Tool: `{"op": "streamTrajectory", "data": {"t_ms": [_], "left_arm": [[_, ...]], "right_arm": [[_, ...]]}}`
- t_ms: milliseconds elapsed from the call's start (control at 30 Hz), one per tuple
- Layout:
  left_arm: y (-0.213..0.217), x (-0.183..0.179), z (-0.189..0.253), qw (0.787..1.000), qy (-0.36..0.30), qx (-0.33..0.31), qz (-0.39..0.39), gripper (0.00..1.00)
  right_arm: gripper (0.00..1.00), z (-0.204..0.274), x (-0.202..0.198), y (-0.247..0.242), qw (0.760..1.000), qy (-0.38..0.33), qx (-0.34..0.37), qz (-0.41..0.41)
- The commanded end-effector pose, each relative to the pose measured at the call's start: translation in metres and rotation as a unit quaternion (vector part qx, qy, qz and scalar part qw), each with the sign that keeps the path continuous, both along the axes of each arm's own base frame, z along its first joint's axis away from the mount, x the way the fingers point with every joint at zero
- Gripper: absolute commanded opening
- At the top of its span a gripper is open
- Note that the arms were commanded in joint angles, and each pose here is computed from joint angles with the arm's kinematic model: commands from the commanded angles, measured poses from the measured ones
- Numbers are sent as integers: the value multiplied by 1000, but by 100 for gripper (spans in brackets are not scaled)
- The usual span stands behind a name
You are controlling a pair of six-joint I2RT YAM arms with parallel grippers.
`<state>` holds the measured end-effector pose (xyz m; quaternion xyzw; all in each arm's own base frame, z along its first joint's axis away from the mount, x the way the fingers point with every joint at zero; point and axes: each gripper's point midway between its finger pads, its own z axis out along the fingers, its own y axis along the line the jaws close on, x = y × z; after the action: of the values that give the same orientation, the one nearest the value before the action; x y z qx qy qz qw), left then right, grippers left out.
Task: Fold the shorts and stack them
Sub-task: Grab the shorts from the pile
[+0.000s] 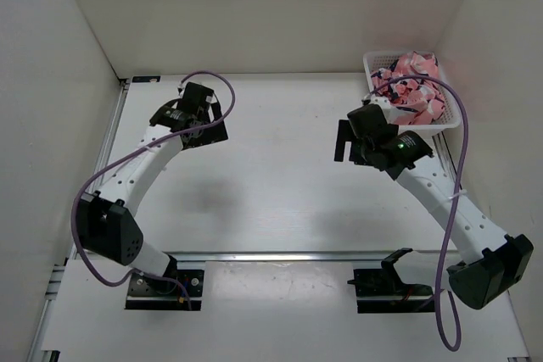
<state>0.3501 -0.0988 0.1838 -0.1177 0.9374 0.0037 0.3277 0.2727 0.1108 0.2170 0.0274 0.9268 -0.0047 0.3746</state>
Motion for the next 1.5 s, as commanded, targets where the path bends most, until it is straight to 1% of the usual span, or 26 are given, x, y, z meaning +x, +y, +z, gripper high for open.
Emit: {"op": "streamTrajectory", "data": {"t_ms": [0, 100, 133, 233, 267, 333, 367, 433, 533, 600, 633, 700, 800, 833, 867, 967, 1000, 1033, 1100, 1133, 1200, 1233, 1300, 1367, 1400, 1467], "left_arm": [[-19, -10, 41, 995, -53, -52, -65, 100], [-24, -16, 52, 992, -64, -62, -95, 100], [-27, -18, 52, 990, -64, -52, -113, 100], [-36, -24, 63, 985, -78, -58, -141, 100], [-42, -29, 69, 983, -81, -78, -148, 100], [-44, -32, 81, 979, -98, -88, -155, 100], [-43, -34, 84, 978, -103, -90, -155, 100], [-44, -32, 92, 976, -120, -94, -156, 100], [-44, -34, 88, 977, -118, -99, -150, 100], [-48, -36, 88, 974, -115, -109, -161, 100], [-49, -35, 84, 975, -109, -108, -161, 100], [-52, -33, 84, 974, -107, -108, -169, 100], [-50, -28, 82, 976, -107, -97, -165, 100], [-49, -25, 78, 977, -102, -91, -161, 100], [-49, -24, 83, 976, -108, -89, -164, 100], [-47, -17, 84, 978, -111, -78, -160, 100], [-48, -14, 85, 978, -110, -78, -160, 100], [-46, -13, 85, 979, -112, -74, -156, 100], [-48, -9, 83, 979, -108, -73, -156, 100], [-46, -8, 86, 979, -113, -70, -152, 100], [-42, -3, 84, 982, -110, -54, -145, 100], [-34, -3, 86, 984, -111, -37, -136, 100], [-28, 2, 90, 986, -106, -26, -123, 100], [-23, 1, 96, 987, -107, -25, -118, 100], [-20, 0, 95, 988, -102, -28, -116, 100], [-21, 2, 100, 987, -106, -42, -110, 100]], "right_arm": [[100, -4, -3, -11, 1000, -2, -10, -27], [100, 0, -5, -16, 999, -13, -10, -38], [100, 0, -4, -20, 999, -13, -11, -44], [100, 9, 10, -31, 998, -21, -9, -65], [100, 11, 15, -33, 998, -18, -3, -66], [100, 20, 33, -56, 994, -27, 7, -106], [100, 34, 47, -61, 992, -49, 23, -110], [100, 36, 68, -79, 991, -34, 60, -114], [100, 52, 104, -104, 984, -44, 101, -137], [100, 45, 121, -133, 975, -32, 111, -187], [100, 56, 134, -140, 972, -46, 122, -194], [100, 32, 151, -157, 965, -5, 136, -223], [97, 11, 186, -172, 960, 11, 132, -248], [97, -13, 198, -183, 957, 32, 122, -263], [97, -5, 211, -191, 954, 18, 126, -270], [92, -37, 229, -210, 945, 47, 123, -300], [89, -33, 238, -212, 944, 36, 127, -302], [81, -46, 245, -218, 942, 41, 127, -307], [70, -47, 258, -218, 944, 33, 135, -301], [47, -46, 268, -218, 946, 25, 136, -292], [26, -39, 275, -216, 948, 14, 145, -283], [1, -34, 275, -216, 948, 11, 146, -283], [0, -13, 277, -214, 949, -11, 152, -276], [0, 35, 273, -195, 954, -52, 165, -243], [0, 75, 270, -182, 957, -94, 171, -216], [0, 129, 265, -153, 957, -148, 195, -152]]}}
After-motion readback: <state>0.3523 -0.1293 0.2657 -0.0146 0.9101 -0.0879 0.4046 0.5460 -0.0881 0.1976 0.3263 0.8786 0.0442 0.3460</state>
